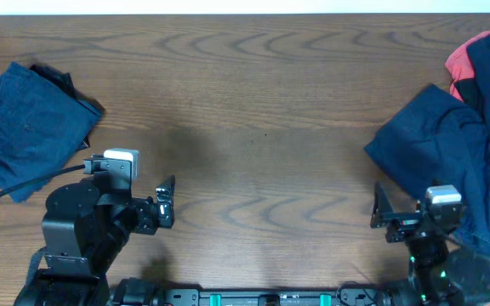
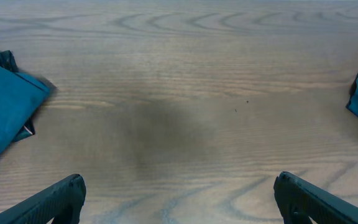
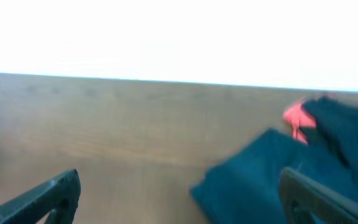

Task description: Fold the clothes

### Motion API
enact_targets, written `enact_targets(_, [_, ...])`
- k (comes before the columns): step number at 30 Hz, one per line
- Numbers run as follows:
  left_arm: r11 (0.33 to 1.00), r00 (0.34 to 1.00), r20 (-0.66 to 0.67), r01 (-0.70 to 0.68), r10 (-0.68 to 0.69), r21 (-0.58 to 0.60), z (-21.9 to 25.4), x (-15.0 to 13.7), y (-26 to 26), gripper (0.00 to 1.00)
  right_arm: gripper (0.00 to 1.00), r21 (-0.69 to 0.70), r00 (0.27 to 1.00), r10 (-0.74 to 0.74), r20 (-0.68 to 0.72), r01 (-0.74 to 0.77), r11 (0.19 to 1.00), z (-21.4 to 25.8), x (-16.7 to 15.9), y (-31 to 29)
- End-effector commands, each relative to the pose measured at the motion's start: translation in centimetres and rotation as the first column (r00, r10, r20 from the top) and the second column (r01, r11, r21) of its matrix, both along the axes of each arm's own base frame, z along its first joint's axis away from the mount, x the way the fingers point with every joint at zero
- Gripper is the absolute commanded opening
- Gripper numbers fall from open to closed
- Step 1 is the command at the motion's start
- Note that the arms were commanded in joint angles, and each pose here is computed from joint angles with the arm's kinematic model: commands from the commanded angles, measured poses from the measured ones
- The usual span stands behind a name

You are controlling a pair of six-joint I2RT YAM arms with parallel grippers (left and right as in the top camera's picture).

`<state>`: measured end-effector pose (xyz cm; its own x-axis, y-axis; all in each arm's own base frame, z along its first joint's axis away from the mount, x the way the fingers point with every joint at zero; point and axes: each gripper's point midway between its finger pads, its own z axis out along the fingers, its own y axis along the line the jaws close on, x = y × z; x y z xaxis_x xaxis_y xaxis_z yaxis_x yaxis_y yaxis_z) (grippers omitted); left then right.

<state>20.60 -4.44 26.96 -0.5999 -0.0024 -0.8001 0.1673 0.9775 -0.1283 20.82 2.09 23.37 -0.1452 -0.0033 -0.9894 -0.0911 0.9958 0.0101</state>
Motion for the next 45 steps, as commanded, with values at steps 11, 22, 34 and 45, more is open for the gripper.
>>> enact_targets(11, [1.0,1.0,-0.007,-0.01,0.009,-0.005,-0.2,0.0,0.1,0.98,0.99,-0.198,0.97,0.041,0.239,0.007,0.98,-3.8,3.6,0.6])
enact_targets(22, [1.0,1.0,-0.007,-0.01,0.009,-0.005,-0.2,0.0,0.1,0.98,0.99,-0.229,0.993,0.071,0.089,-0.049,0.972,-7.7,3.6,1.0])
enact_targets(34, [1.0,1.0,-0.007,-0.01,0.009,-0.005,-0.2,0.0,0.1,0.98,0.99,-0.229,0.993,0.071,0.089,-0.049,0.972,-7.7,3.6,1.0])
enact_targets(45, [1.0,1.0,-0.007,-0.01,0.009,-0.005,-0.2,0.0,0.1,0.98,0.99,-0.229,0.993,0.071,0.089,-0.049,0.972,-7.7,3.6,1.0])
